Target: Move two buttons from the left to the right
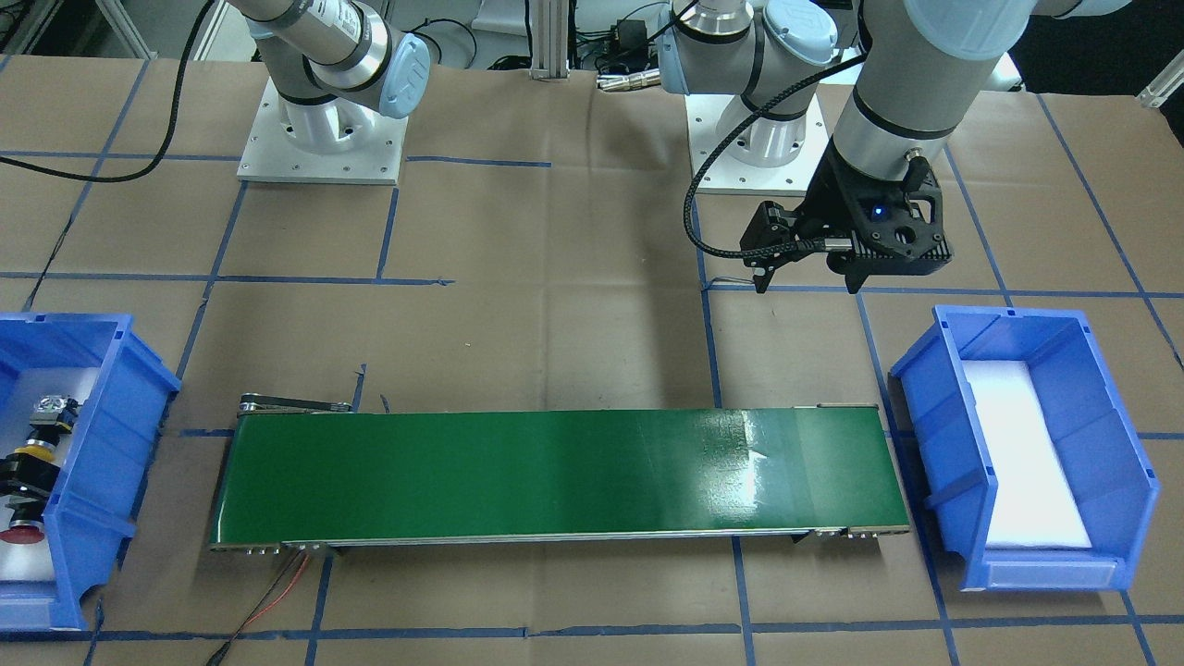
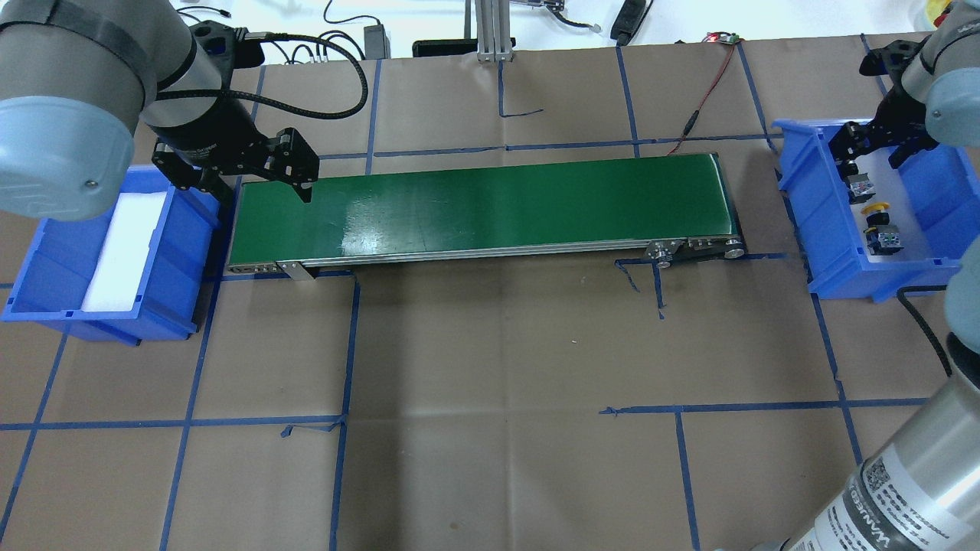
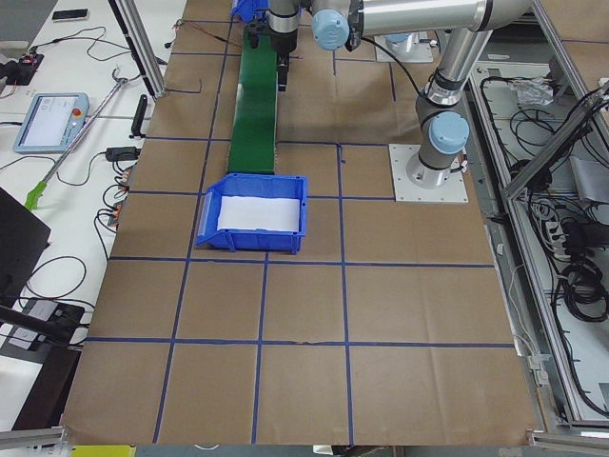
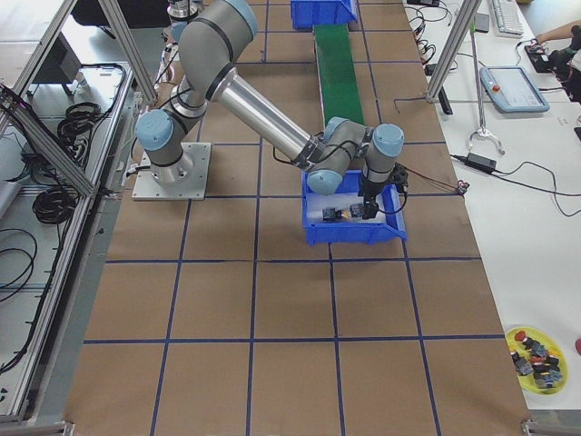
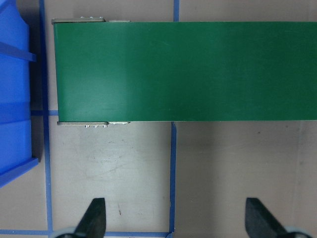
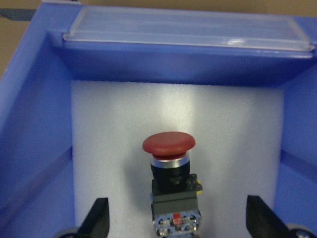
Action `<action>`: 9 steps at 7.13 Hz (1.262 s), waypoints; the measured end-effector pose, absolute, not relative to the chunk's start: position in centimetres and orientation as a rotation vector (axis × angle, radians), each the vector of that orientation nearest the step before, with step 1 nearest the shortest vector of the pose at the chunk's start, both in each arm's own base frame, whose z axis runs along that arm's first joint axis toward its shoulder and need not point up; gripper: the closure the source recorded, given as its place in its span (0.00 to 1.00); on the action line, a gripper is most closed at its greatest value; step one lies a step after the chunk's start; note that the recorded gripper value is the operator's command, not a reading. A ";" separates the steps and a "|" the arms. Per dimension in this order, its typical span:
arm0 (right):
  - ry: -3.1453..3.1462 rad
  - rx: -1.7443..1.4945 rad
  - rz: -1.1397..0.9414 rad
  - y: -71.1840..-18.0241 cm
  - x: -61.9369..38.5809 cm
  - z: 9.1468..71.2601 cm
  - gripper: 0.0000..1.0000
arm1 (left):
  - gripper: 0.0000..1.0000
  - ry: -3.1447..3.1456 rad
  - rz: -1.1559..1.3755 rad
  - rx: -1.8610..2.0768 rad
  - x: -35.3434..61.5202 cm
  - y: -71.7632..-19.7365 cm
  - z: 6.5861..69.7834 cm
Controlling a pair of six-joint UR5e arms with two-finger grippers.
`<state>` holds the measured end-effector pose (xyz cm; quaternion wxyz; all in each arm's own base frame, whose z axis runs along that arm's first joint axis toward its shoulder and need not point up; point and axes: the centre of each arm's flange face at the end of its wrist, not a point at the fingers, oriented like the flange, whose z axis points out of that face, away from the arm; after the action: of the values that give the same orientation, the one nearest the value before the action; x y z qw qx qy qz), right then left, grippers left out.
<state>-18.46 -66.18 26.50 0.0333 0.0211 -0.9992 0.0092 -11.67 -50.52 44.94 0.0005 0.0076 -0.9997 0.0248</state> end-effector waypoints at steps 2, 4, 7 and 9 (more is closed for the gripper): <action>-3.069 0.063 0.038 -63.7 -17.1 33.8 0.00 | 0.00 -3.139 0.082 0.025 -11.6 -50.6 45.0; -3.077 0.027 0.018 -59.7 -13.1 41.4 0.00 | 0.00 -3.140 0.084 0.026 -11.6 -50.6 45.1; -3.092 -0.099 -0.016 -54.3 1.3 48.1 0.00 | 0.00 -3.144 0.085 -0.015 -11.6 -50.5 45.1; -3.093 -0.123 0.025 -50.3 11.4 49.8 0.00 | 0.00 -3.141 0.085 -0.027 -11.5 -50.5 45.1</action>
<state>11.43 -50.29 49.75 0.0229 -0.0396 -0.9989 0.0080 -11.55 -50.52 45.06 -0.0001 -0.0086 -0.9996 0.0272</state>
